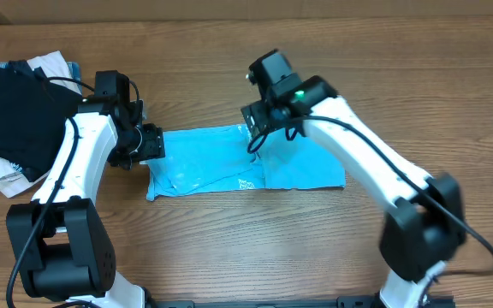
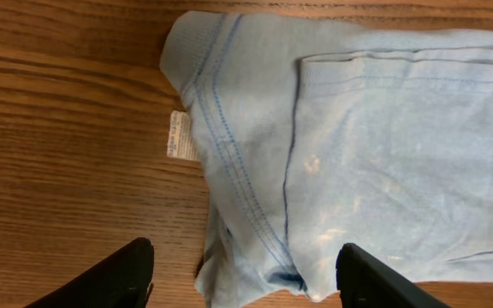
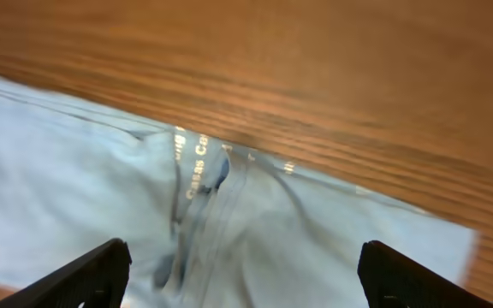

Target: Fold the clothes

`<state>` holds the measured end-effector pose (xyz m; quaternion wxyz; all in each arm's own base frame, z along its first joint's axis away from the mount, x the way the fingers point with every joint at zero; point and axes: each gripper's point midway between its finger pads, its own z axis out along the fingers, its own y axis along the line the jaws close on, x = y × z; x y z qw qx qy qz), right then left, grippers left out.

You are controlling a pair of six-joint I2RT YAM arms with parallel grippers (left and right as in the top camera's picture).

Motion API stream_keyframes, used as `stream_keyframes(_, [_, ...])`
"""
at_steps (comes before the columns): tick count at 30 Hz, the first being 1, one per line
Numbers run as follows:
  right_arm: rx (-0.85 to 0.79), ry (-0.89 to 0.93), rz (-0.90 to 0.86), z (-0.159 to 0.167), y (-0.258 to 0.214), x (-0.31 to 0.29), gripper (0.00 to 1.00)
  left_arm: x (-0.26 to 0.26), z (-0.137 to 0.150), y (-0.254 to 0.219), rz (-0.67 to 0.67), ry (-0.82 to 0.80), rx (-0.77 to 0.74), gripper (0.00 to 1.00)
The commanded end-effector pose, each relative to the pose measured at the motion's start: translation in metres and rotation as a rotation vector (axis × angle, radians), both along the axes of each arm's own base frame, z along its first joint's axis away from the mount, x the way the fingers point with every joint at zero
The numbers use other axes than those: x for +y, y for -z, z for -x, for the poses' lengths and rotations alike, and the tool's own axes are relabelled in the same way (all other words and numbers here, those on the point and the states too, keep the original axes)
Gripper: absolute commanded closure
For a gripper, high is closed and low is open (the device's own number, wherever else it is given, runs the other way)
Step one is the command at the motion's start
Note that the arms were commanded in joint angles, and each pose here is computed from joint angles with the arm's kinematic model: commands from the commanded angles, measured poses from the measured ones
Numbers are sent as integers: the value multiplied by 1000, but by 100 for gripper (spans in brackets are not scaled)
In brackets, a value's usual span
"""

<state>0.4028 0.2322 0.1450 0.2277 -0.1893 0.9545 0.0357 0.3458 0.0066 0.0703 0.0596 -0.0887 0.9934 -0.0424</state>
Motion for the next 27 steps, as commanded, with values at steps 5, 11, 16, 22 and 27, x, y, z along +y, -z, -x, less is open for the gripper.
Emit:
stream_keyframes(5, [-26, 29, -17, 14, -39, -12, 11, 3, 12, 31, -12, -3, 12, 26])
stream_keyframes(11, [7, 36, 1, 21, -35, -17, 11, 0, 9, 51, 4, 0, -30, 25])
stream_keyframes(16, [13, 36, 5, 22, -34, -18, 13, -10, 9, 66, 66, 8, -18, 27])
stream_keyframes(22, [30, 36, 15, 26, -32, -20, 18, -26, 13, 93, 162, 14, 41, 36])
stream_keyframes(27, [39, 36, 21, 28, -31, -21, 20, -29, 14, 94, 177, 19, 49, 69])
